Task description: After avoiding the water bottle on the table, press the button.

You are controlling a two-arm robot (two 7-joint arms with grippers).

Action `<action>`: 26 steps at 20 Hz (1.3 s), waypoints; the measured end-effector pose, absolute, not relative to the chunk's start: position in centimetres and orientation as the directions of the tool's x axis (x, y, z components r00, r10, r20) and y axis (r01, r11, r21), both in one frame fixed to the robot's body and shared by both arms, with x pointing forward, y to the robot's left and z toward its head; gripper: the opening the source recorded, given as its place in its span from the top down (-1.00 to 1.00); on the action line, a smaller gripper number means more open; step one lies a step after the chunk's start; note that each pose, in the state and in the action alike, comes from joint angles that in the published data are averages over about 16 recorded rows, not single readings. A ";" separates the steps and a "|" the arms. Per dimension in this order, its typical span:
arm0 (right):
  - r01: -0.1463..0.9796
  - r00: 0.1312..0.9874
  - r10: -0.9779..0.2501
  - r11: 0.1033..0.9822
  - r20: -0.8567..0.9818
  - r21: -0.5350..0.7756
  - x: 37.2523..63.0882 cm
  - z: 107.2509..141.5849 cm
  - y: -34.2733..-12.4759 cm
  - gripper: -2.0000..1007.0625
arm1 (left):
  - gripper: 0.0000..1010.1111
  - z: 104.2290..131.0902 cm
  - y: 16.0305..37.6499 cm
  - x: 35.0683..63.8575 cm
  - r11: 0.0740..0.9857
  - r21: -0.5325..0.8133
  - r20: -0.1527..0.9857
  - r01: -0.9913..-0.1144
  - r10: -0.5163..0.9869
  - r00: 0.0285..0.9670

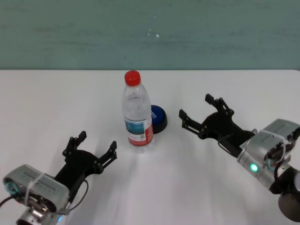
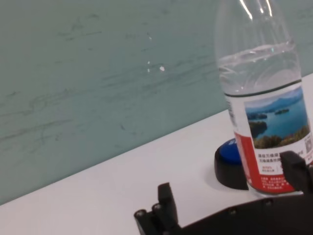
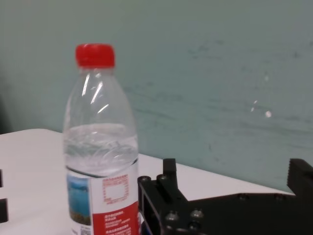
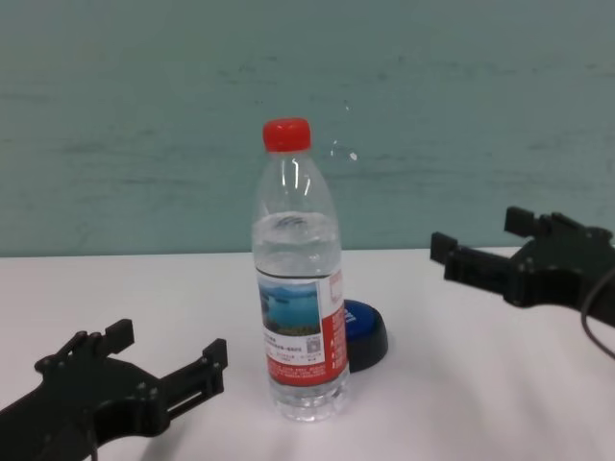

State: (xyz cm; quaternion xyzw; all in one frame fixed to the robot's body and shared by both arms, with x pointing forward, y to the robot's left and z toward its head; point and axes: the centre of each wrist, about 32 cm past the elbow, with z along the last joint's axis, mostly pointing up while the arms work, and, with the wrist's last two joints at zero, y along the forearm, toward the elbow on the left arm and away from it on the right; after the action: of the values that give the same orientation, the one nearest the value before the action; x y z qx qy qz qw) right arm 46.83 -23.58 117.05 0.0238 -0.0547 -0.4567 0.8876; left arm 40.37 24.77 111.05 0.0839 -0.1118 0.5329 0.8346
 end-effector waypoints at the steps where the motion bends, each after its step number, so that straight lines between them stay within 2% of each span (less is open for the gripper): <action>1: 0.808 0.579 -0.812 0.583 0.073 0.088 46.7 116.9 -23.5 -0.99 | -0.98 111.1 24.8 40.4 0.418 0.021 0.276 -0.908 0.871 0.407; 26: 0.814 0.579 -0.814 0.581 0.054 0.034 45.2 115.3 -22.9 -0.99 | -0.98 111.1 24.8 40.4 0.418 0.021 0.276 -0.908 0.871 0.407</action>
State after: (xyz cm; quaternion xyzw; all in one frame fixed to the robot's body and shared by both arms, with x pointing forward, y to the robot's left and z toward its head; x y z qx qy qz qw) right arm 45.22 -22.90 115.26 0.0026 -0.0316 -0.4580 0.8884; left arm 40.37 24.77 111.05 0.0839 -0.1118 0.5329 0.8346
